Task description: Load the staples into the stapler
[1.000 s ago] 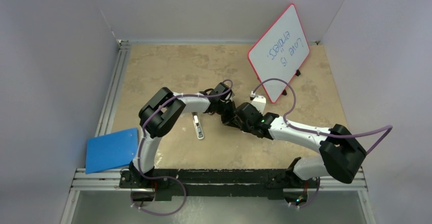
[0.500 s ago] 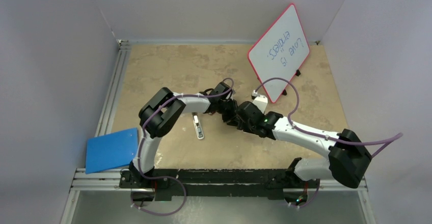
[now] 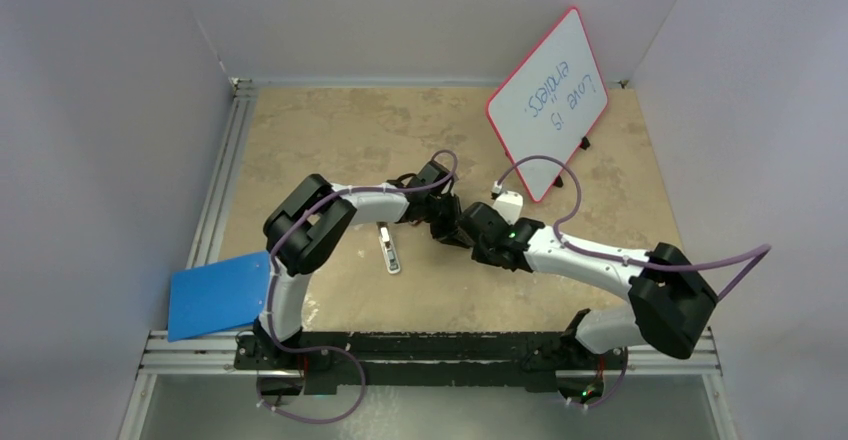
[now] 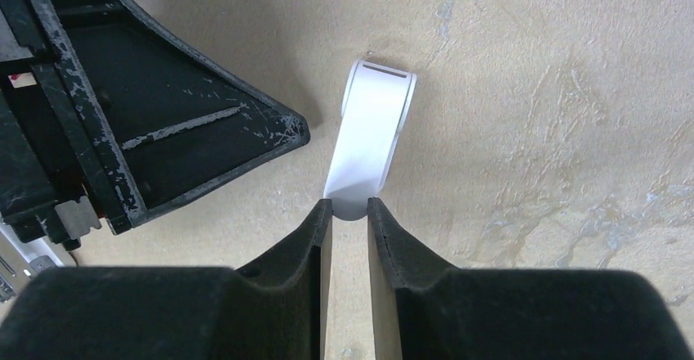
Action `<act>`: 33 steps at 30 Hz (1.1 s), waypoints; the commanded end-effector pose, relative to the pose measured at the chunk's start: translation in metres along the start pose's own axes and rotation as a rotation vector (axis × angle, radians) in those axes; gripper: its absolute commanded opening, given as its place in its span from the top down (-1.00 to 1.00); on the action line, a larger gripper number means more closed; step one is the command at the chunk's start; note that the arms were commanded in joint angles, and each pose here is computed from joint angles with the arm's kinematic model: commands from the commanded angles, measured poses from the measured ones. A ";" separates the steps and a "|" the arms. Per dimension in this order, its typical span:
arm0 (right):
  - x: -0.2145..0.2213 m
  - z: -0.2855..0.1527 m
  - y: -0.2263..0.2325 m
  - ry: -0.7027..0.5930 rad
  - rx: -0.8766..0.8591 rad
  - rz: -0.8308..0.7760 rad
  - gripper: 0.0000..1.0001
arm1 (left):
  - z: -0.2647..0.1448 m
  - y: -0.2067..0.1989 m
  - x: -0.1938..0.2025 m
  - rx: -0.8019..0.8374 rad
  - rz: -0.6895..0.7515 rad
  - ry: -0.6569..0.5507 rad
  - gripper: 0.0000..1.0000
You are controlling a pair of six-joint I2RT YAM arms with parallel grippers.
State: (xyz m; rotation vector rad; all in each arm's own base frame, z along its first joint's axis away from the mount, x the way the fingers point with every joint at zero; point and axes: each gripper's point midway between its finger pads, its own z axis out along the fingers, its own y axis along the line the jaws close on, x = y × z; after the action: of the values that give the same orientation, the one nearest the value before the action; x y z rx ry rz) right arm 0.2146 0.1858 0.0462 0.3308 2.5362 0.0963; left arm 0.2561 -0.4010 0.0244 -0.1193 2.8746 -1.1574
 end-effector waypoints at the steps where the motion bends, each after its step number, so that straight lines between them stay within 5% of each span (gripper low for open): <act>1: 0.008 0.011 -0.008 0.010 0.050 0.018 0.57 | -0.017 -0.019 -0.005 0.034 0.074 -0.048 0.77; 7: -0.009 -0.002 0.000 -0.031 0.031 0.043 0.51 | -0.033 -0.029 -0.013 0.029 0.124 -0.110 0.76; 20: -0.103 -0.074 0.049 -0.295 -0.190 0.070 0.13 | -0.133 -0.080 -0.024 0.075 0.300 -0.321 0.37; 24: -0.117 -0.087 0.066 -0.348 -0.294 0.078 0.03 | -0.173 -0.066 -0.027 -0.002 0.310 -0.436 0.24; 29: -0.125 -0.089 0.080 -0.363 -0.333 0.093 -0.05 | -0.239 -0.050 -0.027 0.006 0.332 -0.482 -0.23; 33: -0.122 -0.090 0.109 -0.334 -0.430 -0.006 -0.09 | -0.296 -0.017 -0.042 -0.074 0.300 -0.568 -0.35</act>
State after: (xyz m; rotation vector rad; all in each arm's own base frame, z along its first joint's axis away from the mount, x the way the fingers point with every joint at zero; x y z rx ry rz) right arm 0.2728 0.2283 0.1739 0.2707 2.1763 0.4021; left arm 0.2783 -0.2642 0.2402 0.0073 2.3281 -0.9425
